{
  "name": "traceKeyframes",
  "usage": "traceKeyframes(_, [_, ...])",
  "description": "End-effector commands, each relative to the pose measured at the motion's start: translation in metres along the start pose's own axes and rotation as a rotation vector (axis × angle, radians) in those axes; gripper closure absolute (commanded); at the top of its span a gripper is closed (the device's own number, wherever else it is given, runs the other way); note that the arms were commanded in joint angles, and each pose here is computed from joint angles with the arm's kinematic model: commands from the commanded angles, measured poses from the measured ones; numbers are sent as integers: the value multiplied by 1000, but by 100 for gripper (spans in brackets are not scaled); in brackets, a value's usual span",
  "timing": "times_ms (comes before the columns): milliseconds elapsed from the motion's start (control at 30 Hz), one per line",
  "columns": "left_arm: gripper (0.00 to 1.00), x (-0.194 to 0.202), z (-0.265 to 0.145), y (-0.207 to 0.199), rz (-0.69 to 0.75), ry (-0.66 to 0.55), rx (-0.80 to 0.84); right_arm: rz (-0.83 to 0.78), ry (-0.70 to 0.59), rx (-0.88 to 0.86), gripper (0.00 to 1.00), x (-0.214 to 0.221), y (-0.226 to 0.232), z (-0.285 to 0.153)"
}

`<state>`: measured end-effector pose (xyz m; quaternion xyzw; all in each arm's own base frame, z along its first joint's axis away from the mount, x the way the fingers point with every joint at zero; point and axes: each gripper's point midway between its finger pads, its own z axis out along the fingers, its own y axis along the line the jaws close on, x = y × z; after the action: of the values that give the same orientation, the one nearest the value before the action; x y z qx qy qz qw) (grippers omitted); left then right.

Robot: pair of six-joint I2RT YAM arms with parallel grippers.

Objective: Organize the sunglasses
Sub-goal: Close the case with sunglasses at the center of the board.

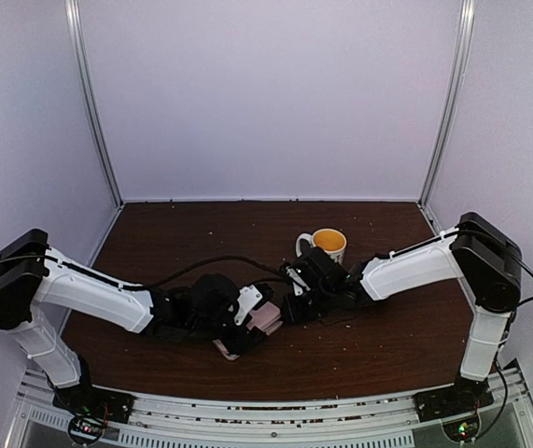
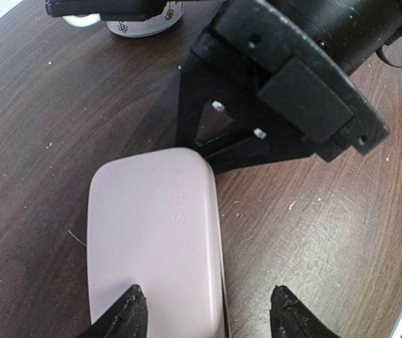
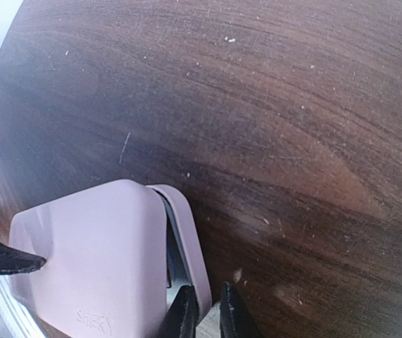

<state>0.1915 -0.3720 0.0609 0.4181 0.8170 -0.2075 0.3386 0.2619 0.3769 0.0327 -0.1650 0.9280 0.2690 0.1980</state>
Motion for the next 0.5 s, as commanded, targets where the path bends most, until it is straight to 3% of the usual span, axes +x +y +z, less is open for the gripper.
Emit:
traceKeyframes(0, [39,29,1,-1,-13,89,5,19,-65,-58,87,-16,7,-15])
traceKeyframes(467, [39,34,3,3,-2,107,-18,115,-77,-232,82,-14,12,-23])
